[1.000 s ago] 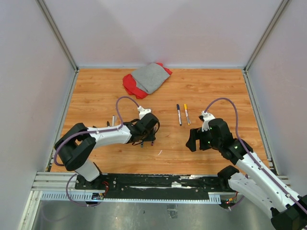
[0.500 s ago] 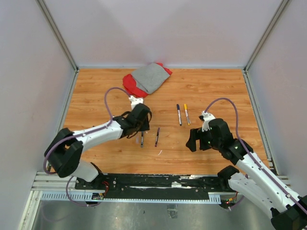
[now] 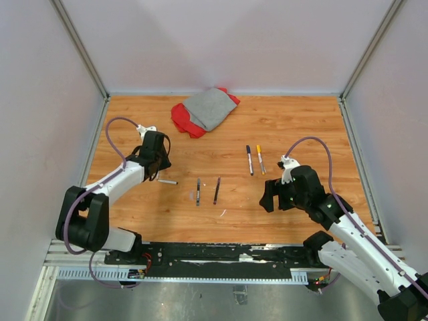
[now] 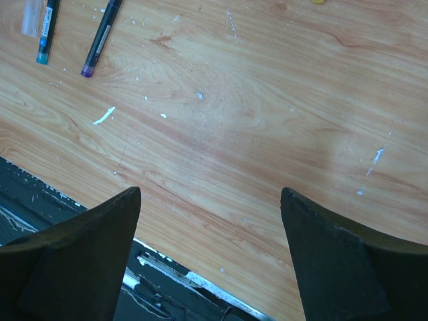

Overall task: Insert the pens into the pen caps
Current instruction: Pick up the pen from the center of the board.

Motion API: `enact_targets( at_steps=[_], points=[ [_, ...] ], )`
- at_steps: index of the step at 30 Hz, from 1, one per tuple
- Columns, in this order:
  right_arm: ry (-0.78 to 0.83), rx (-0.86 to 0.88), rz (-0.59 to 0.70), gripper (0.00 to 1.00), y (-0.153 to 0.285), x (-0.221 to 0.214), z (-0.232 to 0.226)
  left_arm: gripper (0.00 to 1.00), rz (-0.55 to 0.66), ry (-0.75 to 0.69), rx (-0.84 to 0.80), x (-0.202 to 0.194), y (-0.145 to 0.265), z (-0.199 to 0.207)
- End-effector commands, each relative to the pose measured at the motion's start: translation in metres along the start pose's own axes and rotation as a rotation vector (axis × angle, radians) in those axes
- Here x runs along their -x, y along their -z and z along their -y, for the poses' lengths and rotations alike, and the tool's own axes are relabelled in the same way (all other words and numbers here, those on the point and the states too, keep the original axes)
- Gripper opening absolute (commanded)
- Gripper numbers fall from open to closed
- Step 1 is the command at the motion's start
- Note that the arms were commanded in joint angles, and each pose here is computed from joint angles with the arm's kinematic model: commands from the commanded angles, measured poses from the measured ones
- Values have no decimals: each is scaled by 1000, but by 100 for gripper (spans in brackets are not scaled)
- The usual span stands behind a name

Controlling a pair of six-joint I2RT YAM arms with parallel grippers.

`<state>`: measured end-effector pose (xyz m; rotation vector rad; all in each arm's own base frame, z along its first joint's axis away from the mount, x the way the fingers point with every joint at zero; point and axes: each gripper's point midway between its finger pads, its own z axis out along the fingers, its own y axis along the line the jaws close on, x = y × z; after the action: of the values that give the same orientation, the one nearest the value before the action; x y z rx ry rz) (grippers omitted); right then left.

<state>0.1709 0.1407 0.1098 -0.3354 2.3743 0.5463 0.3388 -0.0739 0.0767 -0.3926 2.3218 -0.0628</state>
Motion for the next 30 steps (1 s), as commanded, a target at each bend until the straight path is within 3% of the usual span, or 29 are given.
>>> enact_targets(
  at_steps=[1,30],
  points=[
    [3,4,22,86,5,10,-1,34,-8,-28,-15,0,-14,-2],
    [1,3,11,86,3,7,0,31,-40,-59,75,-1,-51,-22]
  ],
)
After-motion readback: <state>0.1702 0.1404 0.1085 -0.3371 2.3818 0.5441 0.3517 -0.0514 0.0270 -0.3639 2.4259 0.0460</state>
